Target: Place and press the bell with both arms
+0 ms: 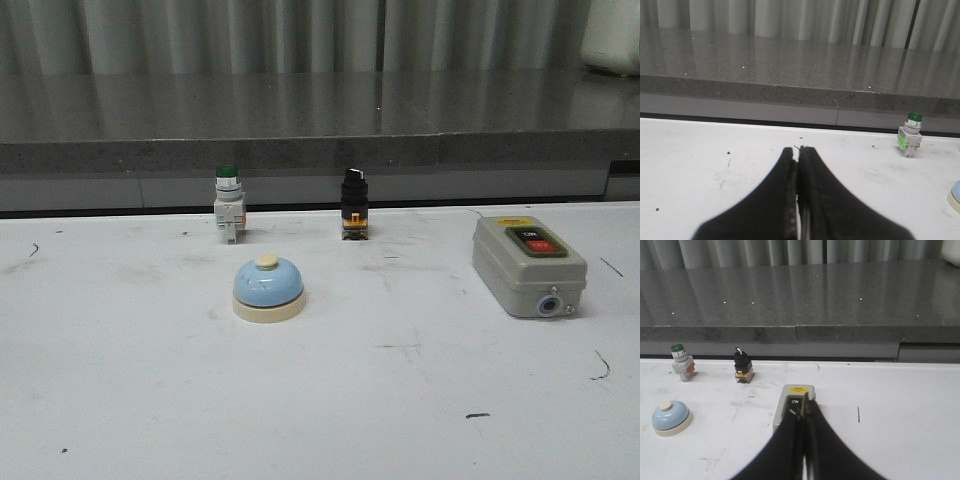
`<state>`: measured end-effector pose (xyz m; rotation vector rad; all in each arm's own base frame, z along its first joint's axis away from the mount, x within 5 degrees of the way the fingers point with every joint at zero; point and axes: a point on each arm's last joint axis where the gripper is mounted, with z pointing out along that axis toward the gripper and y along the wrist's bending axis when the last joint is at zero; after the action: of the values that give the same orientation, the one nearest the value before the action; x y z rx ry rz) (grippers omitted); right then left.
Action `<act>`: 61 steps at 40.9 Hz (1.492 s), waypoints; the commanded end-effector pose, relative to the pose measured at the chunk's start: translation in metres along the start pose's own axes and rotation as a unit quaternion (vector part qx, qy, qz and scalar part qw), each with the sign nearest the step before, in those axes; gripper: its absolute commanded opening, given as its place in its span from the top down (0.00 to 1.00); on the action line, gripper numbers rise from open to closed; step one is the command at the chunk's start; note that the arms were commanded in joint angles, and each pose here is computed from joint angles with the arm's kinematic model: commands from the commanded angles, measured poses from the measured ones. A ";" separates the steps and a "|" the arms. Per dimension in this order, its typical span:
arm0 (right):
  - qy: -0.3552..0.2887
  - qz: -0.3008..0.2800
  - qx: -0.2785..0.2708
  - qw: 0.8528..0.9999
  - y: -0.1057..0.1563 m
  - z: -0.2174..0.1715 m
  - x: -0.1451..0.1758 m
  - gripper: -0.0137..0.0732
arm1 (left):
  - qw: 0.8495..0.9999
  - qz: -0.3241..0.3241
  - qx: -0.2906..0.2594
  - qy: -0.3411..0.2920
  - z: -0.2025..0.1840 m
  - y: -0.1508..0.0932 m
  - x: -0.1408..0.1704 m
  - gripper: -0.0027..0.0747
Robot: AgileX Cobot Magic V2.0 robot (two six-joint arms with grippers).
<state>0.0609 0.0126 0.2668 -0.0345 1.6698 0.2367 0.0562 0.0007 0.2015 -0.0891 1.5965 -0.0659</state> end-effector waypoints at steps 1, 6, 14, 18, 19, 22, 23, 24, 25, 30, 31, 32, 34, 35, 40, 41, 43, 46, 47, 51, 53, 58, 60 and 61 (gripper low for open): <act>-0.051 -0.003 0.005 0.999 0.000 -0.002 -0.015 0.91 | 0.999 -0.002 0.003 -0.040 0.000 0.000 -0.001 0.99; -0.051 -0.003 0.005 0.999 0.000 -0.002 -0.015 0.91 | 0.999 -0.002 0.003 -0.040 0.000 0.000 -0.001 0.99; -0.051 -0.031 0.010 0.998 0.000 -0.002 -0.015 0.91 | 0.999 -0.002 0.003 -0.040 0.000 0.000 -0.001 0.99; -0.059 -0.087 0.021 0.994 -0.003 0.000 -0.011 0.91 | 0.999 -0.002 0.003 -0.040 0.000 0.000 -0.001 0.99; -0.058 -0.095 0.024 0.993 -0.003 0.001 -0.009 0.91 | 0.999 -0.002 0.003 -0.040 0.000 0.000 -0.001 0.99; -0.050 -0.114 0.036 0.992 -0.007 0.004 0.001 0.91 | 0.999 -0.002 0.003 -0.040 0.000 0.000 -0.001 0.99; -0.049 -0.116 0.041 0.991 -0.008 0.004 0.004 0.91 | 0.999 -0.002 0.003 -0.040 0.000 0.000 -0.001 0.99; -0.042 -0.116 0.045 0.991 -0.009 0.006 0.010 0.91 | 0.999 -0.002 0.003 -0.040 0.000 0.000 -0.001 0.99; -0.040 -0.115 0.051 0.991 -0.010 0.006 0.014 0.91 | 0.999 -0.002 0.003 -0.040 0.000 0.000 -0.001 0.99; -0.024 -0.113 0.062 0.991 -0.015 0.005 0.041 0.91 | 0.999 -0.002 0.003 -0.040 0.000 0.000 -0.001 0.99; -0.021 -0.113 0.062 0.991 -0.016 0.005 0.047 0.91 | 0.999 -0.002 0.003 -0.040 0.000 0.000 -0.001 0.99; -0.023 -0.113 0.063 0.991 -0.016 0.004 0.051 0.91 | 0.999 -0.002 0.003 -0.040 0.000 0.000 -0.001 0.99; -0.021 -0.113 0.063 0.991 -0.018 0.003 0.061 0.91 | 0.999 -0.002 0.003 -0.040 0.000 0.000 -0.001 0.99; -0.024 -0.113 0.063 0.991 -0.018 0.002 0.064 0.91 | 0.999 -0.002 0.003 -0.040 0.000 0.000 -0.001 0.99; -0.020 -0.111 0.061 0.992 -0.018 -0.001 0.071 0.91 | 0.999 -0.002 0.003 -0.040 0.000 0.000 -0.001 0.99; -0.018 -0.111 0.061 0.992 -0.018 0.000 0.072 0.91 | 0.999 -0.002 0.003 -0.040 0.000 0.000 -0.001 0.99; -0.015 -0.111 0.061 0.992 -0.018 -0.001 0.072 0.91 | 0.999 -0.002 0.003 -0.040 0.000 0.000 -0.001 0.99; -0.013 -0.111 0.061 0.992 -0.018 -0.001 0.073 0.91 | 0.999 -0.002 0.003 -0.040 0.000 0.000 -0.001 0.99; -0.012 -0.111 0.061 0.992 -0.018 -0.001 0.073 0.91 | 0.999 -0.002 0.003 -0.040 0.000 0.000 -0.001 0.99; -0.012 -0.110 0.061 0.992 -0.018 -0.001 0.073 0.91 | 0.999 -0.002 0.003 -0.040 0.000 0.000 -0.001 0.99; -0.012 -0.110 0.061 0.992 -0.018 -0.001 0.073 0.91 | 0.999 -0.002 0.003 -0.040 0.000 0.000 -0.001 0.99; -0.010 -0.110 0.061 0.992 -0.018 0.000 0.073 0.91 | 0.999 -0.002 0.003 -0.040 0.000 0.000 -0.001 0.99; -0.010 -0.110 0.061 0.992 -0.018 0.000 0.073 0.91 | 0.999 -0.002 0.003 -0.040 0.000 0.000 -0.001 0.99; -0.010 -0.110 0.061 0.992 -0.018 0.000 0.073 0.91 | 0.999 -0.002 0.003 -0.040 0.000 0.000 -0.001 0.99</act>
<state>0.0553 0.0043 0.1825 -0.1280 1.7372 -0.0092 0.0562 0.0007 0.2017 -0.0890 1.5949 -0.0659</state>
